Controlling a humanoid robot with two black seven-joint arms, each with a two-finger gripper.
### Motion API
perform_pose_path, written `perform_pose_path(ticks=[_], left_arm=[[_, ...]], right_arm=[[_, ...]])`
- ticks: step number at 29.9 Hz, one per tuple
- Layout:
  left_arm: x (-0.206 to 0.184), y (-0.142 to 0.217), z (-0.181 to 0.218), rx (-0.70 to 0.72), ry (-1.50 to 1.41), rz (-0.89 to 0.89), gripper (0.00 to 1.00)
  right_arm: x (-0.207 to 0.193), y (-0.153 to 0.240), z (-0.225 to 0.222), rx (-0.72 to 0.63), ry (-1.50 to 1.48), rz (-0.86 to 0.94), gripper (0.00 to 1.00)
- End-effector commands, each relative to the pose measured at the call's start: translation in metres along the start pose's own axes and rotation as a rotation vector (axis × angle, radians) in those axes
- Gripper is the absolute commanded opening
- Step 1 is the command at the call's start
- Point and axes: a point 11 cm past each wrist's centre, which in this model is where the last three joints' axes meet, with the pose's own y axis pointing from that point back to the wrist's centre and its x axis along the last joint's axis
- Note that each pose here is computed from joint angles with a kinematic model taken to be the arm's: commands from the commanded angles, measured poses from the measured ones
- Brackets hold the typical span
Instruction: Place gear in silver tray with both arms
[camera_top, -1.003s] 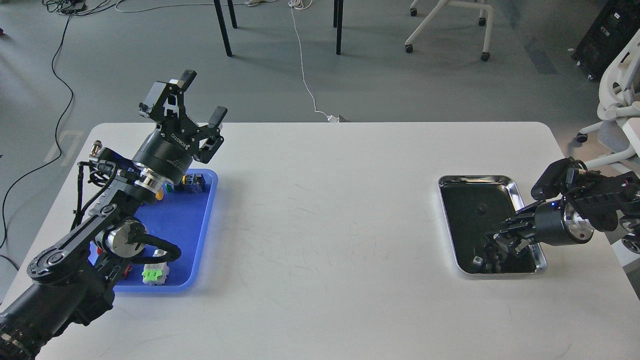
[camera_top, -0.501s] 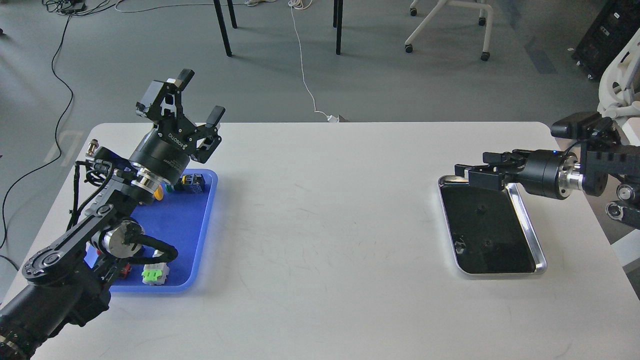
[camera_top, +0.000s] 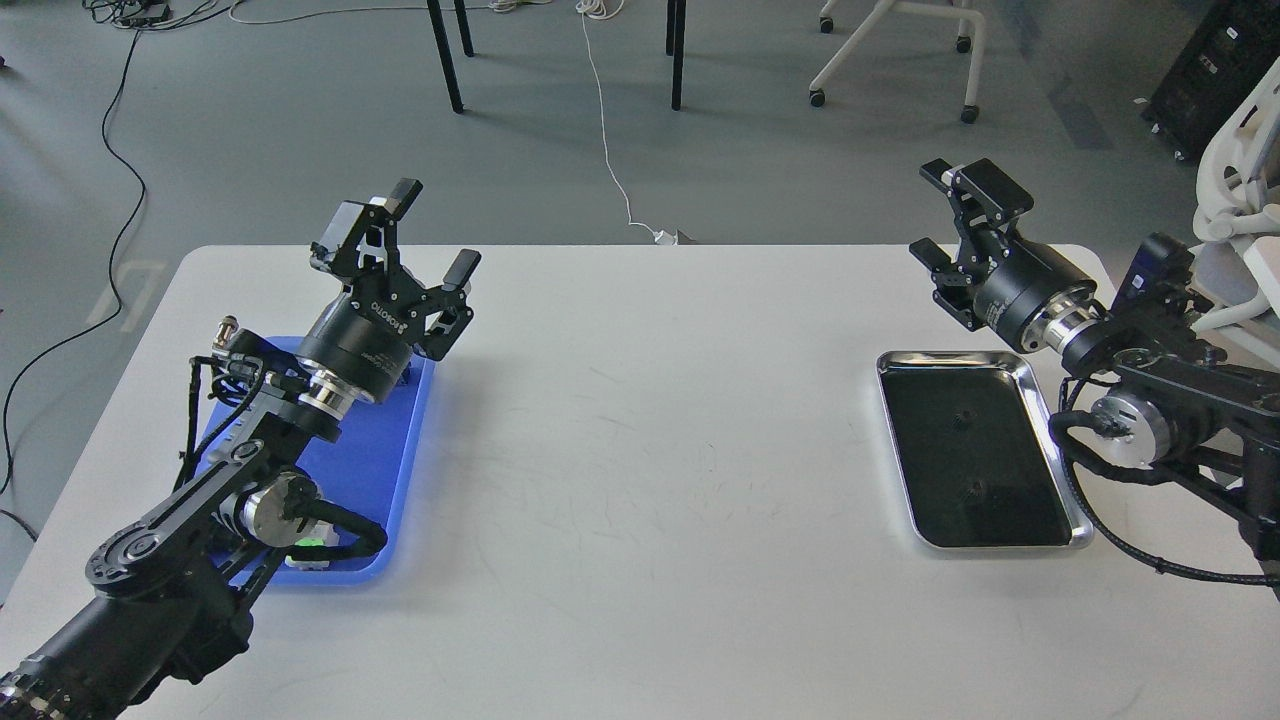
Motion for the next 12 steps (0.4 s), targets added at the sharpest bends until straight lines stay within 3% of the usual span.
perform_pose_path(ticks=[1, 12], left_arm=[[0.001, 0.002, -0.005, 0.006, -0.003, 0.033, 0.98], [0.001, 0.013, -0.017, 0.024, 0.018, 0.063, 0.98]], right_arm=[[-0.007, -0.001, 0.008, 0.033, -0.112, 0.036, 0.99], [-0.031, 0.006, 0.029, 0.023, -0.212, 0.019, 0.99]])
